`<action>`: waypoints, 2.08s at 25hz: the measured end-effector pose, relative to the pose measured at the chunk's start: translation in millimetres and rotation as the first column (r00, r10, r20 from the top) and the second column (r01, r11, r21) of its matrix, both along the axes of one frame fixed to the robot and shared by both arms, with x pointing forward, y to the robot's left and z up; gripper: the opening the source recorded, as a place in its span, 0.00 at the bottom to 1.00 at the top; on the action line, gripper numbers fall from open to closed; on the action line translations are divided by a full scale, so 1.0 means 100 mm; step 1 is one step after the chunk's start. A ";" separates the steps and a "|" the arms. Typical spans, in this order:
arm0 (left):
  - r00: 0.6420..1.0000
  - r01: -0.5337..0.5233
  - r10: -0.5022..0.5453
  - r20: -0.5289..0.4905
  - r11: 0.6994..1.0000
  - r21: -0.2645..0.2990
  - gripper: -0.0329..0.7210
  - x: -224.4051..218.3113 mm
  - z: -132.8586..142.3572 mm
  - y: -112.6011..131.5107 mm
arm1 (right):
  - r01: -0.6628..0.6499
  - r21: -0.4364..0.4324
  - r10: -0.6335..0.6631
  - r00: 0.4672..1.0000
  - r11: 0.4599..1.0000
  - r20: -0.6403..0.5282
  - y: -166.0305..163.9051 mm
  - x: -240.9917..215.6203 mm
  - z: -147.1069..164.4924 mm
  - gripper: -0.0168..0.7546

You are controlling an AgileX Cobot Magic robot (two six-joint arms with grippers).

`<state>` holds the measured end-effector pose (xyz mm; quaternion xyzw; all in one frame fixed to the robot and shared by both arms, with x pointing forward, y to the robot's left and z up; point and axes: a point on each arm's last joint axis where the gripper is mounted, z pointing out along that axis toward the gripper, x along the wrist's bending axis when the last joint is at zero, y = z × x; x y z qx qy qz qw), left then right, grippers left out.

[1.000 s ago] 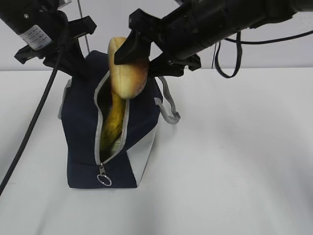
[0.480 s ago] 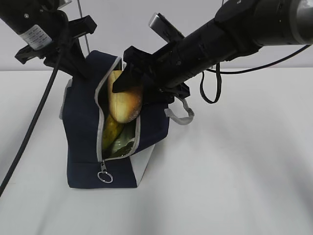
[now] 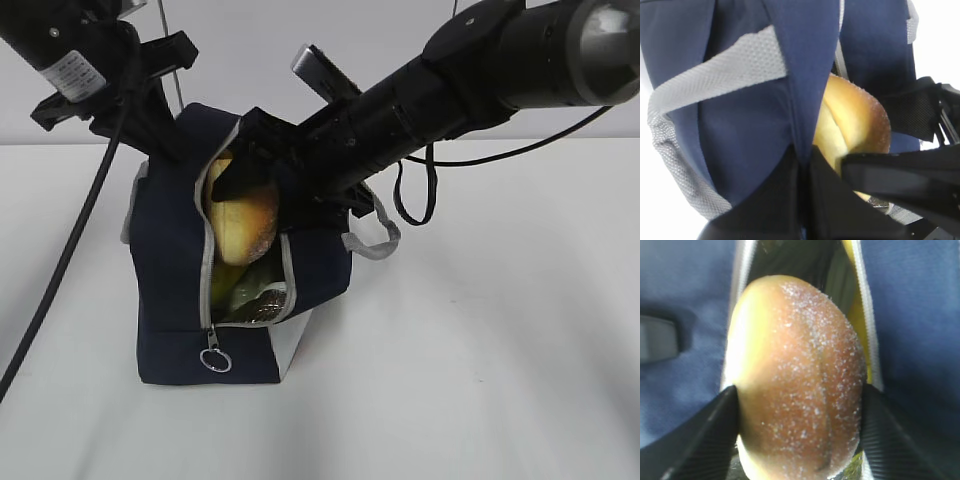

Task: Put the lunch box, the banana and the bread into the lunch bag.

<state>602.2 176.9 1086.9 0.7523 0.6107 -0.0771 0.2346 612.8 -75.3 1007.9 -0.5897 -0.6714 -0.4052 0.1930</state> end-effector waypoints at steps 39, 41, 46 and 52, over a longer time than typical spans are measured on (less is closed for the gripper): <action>1.000 0.004 -0.004 0.001 1.000 -0.002 0.04 0.00 0.00 0.00 | -0.123 -0.279 0.120 0.992 0.952 -0.028 -0.39 0.28 0.24 0.65; 1.000 0.004 -0.004 0.001 1.000 -0.002 0.04 0.00 0.00 0.00 | -0.126 -0.271 0.122 0.992 0.954 -0.032 -0.38 0.28 0.23 0.44; 1.000 0.003 -0.003 -0.001 1.000 -0.011 0.04 0.00 0.00 -0.01 | -0.140 -0.272 0.140 0.990 0.952 -0.021 -0.38 0.28 0.23 0.04; 0.999 0.035 -0.035 -0.004 0.998 -0.051 0.04 -0.05 0.02 -0.17 | -0.166 -0.303 0.171 0.985 0.938 -0.012 -0.41 0.23 0.32 0.03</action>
